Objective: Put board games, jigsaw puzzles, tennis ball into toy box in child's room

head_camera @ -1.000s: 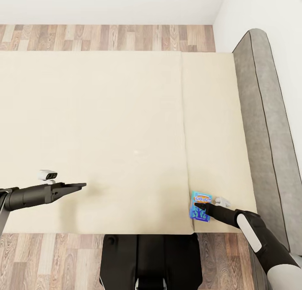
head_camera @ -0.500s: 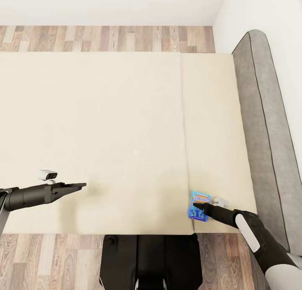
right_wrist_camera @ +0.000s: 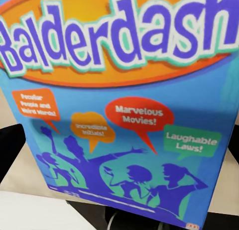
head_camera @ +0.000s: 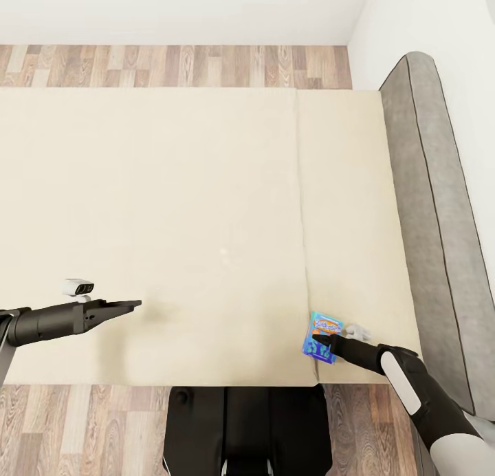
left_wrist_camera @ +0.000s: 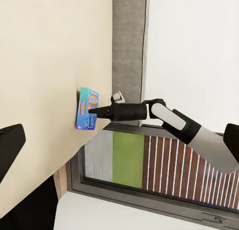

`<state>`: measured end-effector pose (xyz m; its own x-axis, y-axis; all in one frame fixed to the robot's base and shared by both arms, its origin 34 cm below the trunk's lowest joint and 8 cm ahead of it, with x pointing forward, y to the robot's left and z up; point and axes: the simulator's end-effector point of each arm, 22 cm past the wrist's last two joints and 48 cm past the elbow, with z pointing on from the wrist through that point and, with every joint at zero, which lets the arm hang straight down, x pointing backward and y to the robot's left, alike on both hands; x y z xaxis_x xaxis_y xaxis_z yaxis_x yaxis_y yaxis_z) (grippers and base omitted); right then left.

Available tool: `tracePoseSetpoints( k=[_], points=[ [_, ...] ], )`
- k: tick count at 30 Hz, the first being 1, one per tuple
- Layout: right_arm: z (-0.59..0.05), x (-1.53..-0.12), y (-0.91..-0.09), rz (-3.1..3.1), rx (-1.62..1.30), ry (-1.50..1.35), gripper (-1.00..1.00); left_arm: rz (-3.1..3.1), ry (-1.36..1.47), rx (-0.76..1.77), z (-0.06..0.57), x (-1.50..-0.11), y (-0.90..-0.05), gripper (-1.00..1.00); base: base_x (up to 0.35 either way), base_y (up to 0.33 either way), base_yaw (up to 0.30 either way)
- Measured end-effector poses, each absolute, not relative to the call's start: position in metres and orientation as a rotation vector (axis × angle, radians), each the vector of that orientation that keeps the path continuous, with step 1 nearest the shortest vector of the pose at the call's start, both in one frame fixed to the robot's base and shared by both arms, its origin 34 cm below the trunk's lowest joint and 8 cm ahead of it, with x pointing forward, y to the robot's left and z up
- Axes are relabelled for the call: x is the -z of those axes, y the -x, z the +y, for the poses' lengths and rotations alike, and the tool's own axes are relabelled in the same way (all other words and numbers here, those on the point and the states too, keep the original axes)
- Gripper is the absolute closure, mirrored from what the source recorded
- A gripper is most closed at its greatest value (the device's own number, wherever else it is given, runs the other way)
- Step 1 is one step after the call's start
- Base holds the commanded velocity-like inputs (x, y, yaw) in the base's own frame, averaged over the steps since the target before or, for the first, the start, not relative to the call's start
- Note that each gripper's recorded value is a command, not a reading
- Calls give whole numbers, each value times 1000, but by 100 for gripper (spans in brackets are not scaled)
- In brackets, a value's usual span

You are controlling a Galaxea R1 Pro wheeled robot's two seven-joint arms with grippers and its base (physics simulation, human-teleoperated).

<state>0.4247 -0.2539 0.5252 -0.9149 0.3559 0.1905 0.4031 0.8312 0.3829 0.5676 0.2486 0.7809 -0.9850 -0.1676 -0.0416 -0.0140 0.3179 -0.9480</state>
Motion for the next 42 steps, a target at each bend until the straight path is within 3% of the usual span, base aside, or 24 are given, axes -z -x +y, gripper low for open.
tracePoseSetpoints(
  k=[42],
  points=[
    [-237, -528, -430, -2885, 691, 646, -100, 2433, 159, 1750, 248, -785, -570, -100, 0, 0, 0]
  ],
)
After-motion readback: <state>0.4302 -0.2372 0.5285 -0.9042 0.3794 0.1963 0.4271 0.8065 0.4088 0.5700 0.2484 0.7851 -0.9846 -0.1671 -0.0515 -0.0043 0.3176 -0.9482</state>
